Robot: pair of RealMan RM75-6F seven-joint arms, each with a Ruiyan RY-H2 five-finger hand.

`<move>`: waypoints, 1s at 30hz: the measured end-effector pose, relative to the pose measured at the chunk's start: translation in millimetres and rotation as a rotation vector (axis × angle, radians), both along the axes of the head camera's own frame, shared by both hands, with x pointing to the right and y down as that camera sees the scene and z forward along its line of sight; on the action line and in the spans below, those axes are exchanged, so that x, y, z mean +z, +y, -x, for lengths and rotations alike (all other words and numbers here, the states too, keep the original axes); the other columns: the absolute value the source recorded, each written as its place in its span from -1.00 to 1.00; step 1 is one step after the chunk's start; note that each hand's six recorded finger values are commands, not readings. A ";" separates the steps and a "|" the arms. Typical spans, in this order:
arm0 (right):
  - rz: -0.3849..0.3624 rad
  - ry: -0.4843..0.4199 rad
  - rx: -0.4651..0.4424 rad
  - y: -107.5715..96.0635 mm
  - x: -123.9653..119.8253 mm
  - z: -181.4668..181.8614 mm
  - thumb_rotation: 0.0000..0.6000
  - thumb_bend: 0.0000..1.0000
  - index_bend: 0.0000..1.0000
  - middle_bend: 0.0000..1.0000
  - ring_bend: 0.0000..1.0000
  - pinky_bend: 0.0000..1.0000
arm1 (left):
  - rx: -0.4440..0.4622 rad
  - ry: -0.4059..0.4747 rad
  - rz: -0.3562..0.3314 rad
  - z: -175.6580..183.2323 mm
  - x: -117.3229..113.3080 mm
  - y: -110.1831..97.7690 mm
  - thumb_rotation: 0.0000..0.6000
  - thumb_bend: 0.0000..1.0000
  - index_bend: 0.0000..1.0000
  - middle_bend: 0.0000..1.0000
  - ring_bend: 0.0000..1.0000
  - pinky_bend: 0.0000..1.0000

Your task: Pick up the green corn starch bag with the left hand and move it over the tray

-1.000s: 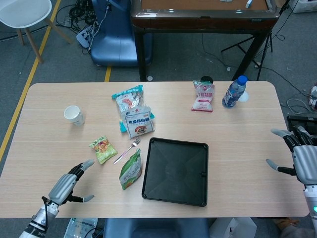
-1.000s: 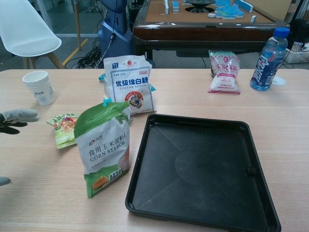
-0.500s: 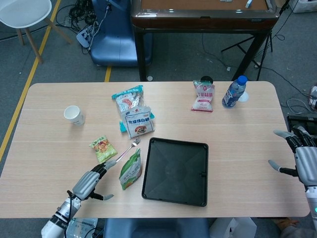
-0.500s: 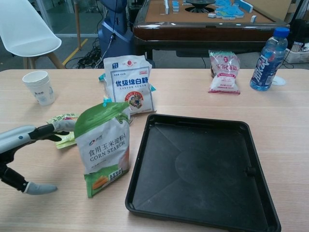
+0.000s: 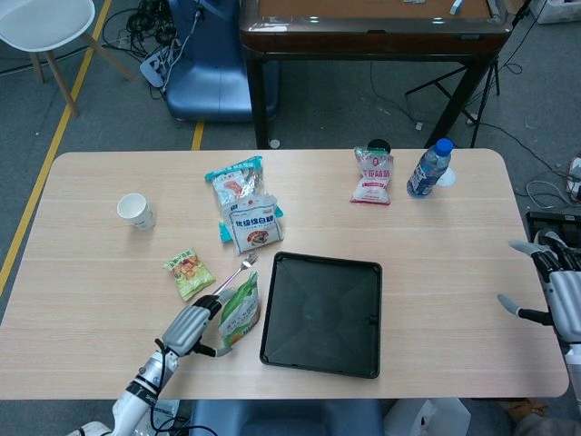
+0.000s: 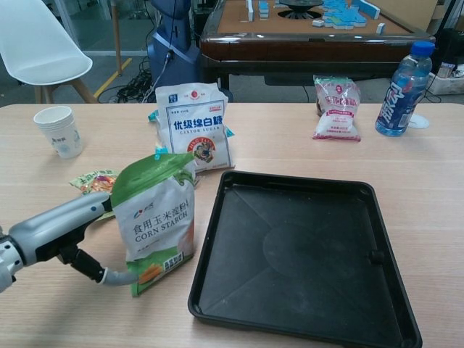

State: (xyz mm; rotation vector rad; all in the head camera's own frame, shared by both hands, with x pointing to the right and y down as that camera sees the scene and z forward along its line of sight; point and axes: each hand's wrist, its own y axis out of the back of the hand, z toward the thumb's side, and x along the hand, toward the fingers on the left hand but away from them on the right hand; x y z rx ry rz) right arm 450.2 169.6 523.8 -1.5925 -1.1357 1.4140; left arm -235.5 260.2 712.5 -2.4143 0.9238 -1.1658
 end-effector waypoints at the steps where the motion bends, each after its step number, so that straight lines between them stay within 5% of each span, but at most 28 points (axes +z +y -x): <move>1: 0.000 0.000 0.001 0.3 -0.2 -0.3 1.00 -0.82 -0.52 -0.44 -0.76 -0.66 | -0.006 0.006 0.002 -2.7 1.0 -1.1 1.00 -0.73 -0.84 -0.77 -0.65 -0.70; 11: -0.003 0.002 0.008 1.7 -1.1 -2.5 1.00 -0.82 -0.52 -0.44 -0.76 -0.66 | -0.042 0.037 0.036 -25.5 13.3 -10.9 1.00 -0.73 -0.80 -0.73 -0.59 -0.59; 19: -0.005 0.004 0.011 1.8 -1.8 -4.2 1.00 -0.82 -0.52 -0.44 -0.76 -0.66 | -0.010 -0.018 -0.006 -34.5 25.8 -19.4 1.00 -0.73 -0.56 -0.58 -0.44 -0.29; 30: -0.010 0.001 0.010 2.3 -2.8 -4.0 1.00 -0.82 -0.52 -0.44 -0.76 -0.66 | 0.102 -0.072 -0.044 -30.5 28.8 -11.7 1.00 -0.73 -0.41 -0.41 -0.29 -0.19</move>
